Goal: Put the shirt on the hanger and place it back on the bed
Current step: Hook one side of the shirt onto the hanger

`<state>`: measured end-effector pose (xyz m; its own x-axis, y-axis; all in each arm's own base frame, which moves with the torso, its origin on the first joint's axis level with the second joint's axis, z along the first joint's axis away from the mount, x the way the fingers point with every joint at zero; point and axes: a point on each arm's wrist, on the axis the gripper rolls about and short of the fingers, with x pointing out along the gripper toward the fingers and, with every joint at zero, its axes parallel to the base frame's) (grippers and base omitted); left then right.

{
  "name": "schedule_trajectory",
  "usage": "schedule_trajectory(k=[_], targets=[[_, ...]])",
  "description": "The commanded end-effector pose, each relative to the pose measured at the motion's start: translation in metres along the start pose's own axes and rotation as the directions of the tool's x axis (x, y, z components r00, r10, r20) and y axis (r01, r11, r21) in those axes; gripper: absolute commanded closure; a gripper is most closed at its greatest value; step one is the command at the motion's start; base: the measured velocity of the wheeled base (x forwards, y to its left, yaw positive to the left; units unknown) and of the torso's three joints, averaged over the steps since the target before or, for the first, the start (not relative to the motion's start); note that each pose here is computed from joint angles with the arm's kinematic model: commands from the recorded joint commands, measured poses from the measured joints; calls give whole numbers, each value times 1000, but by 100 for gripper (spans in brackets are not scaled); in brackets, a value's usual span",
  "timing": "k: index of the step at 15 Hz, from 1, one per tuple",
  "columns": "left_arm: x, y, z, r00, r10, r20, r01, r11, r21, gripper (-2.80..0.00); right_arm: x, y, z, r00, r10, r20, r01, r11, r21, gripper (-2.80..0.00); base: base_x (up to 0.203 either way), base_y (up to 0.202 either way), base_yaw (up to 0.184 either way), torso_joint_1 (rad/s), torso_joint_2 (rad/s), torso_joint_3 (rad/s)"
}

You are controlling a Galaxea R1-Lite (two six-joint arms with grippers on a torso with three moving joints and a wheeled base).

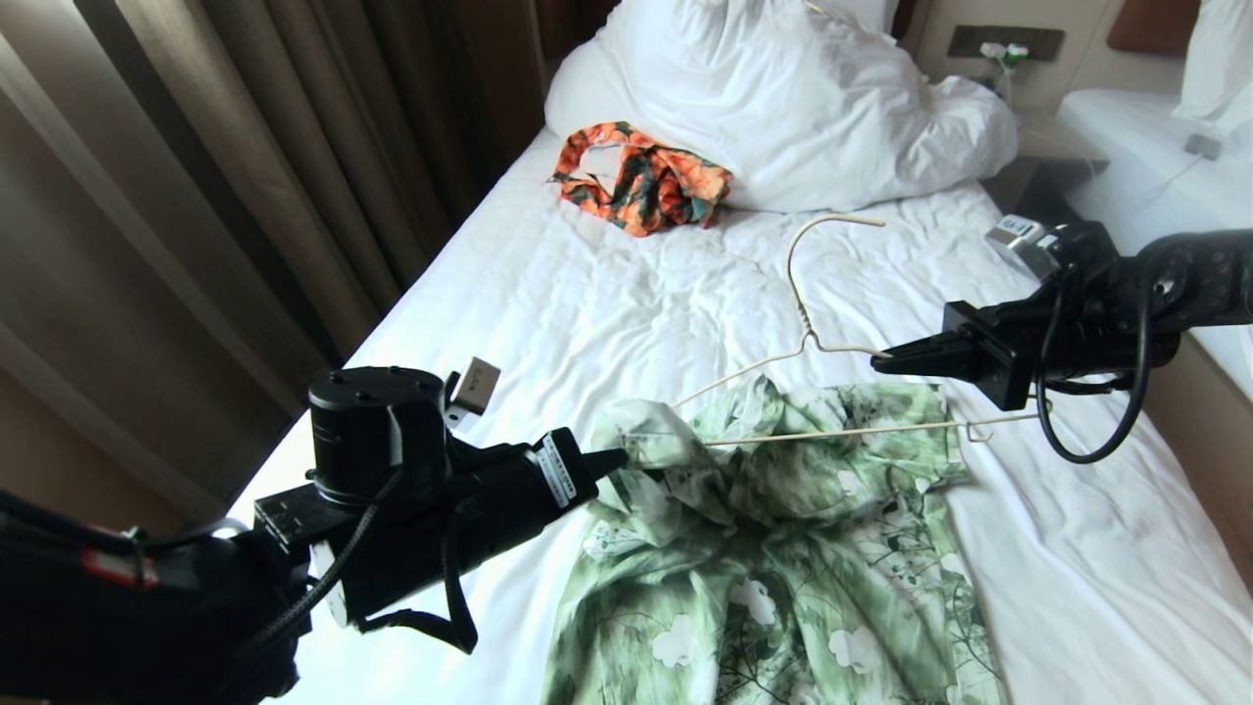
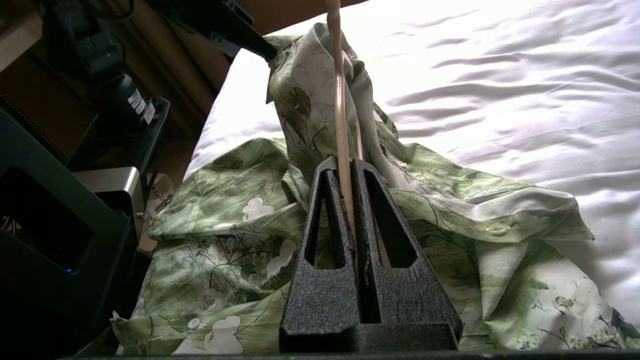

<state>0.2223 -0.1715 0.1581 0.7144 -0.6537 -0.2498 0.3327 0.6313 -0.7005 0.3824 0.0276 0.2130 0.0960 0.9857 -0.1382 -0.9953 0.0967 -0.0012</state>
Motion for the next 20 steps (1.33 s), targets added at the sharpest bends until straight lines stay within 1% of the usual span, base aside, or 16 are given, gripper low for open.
schedule_trajectory(k=[1,3,5,6,7,9,11,13,15,17,18,19,20], targets=[[-1,1,3,1000,2,13,-2,1000,-1,0,0,1,1,1000,6,7,-6,1000,-6,0,0,0,0,0,0,0],[-1,1,6,1000,-2,25,1,1000,4,0,0,2,2,1000,7,7,-7,1000,-6,0,0,0,0,0,0,0],[-7,-8,14,998,-33,55,31,999,38,0,0,2,3,1000,6,7,-6,1000,-8,0,0,0,0,0,0,0],[-12,-17,20,995,-67,75,63,996,56,0,0,3,3,1000,6,7,-6,1000,-10,0,0,0,0,0,0,0],[-15,-28,25,992,-96,79,90,993,80,0,0,4,6,1000,8,8,-8,1000,-13,0,0,0,0,0,0,0],[-17,-57,33,991,-132,37,127,985,119,0,7,7,9,1000,28,9,-28,999,-23,0,0,0,0,0,0,0],[-17,-84,41,990,-142,-14,143,976,165,0,16,14,13,998,56,11,-56,998,-28,0,0,0,0,0,0,0],[-21,-103,45,989,-112,-92,131,962,239,0,19,18,9,997,75,18,-75,997,-10,0,0,0,0,0,0,0],[-29,-113,43,983,-67,-171,118,943,310,0,19,24,2,991,118,66,-120,993,20,0,0,0,0,0,0,0],[-36,-119,41,967,3,-254,92,927,362,0,19,25,-12,985,141,99,-146,988,46,0,0,0,0,0,0,0],[-41,-122,40,956,48,-289,74,915,397,0,19,25,-16,985,141,103,-147,988,52,0,0,0,0,0,0,0],[-45,-125,41,950,90,-300,55,895,443,0,18,28,-17,985,140,103,-146,987,59,0,0,0,0,0,0,0],[-46,-126,43,949,126,-288,36,867,497,0,18,31,-20,985,140,102,-147,987,65,0,0,0,0,0,0,0]])
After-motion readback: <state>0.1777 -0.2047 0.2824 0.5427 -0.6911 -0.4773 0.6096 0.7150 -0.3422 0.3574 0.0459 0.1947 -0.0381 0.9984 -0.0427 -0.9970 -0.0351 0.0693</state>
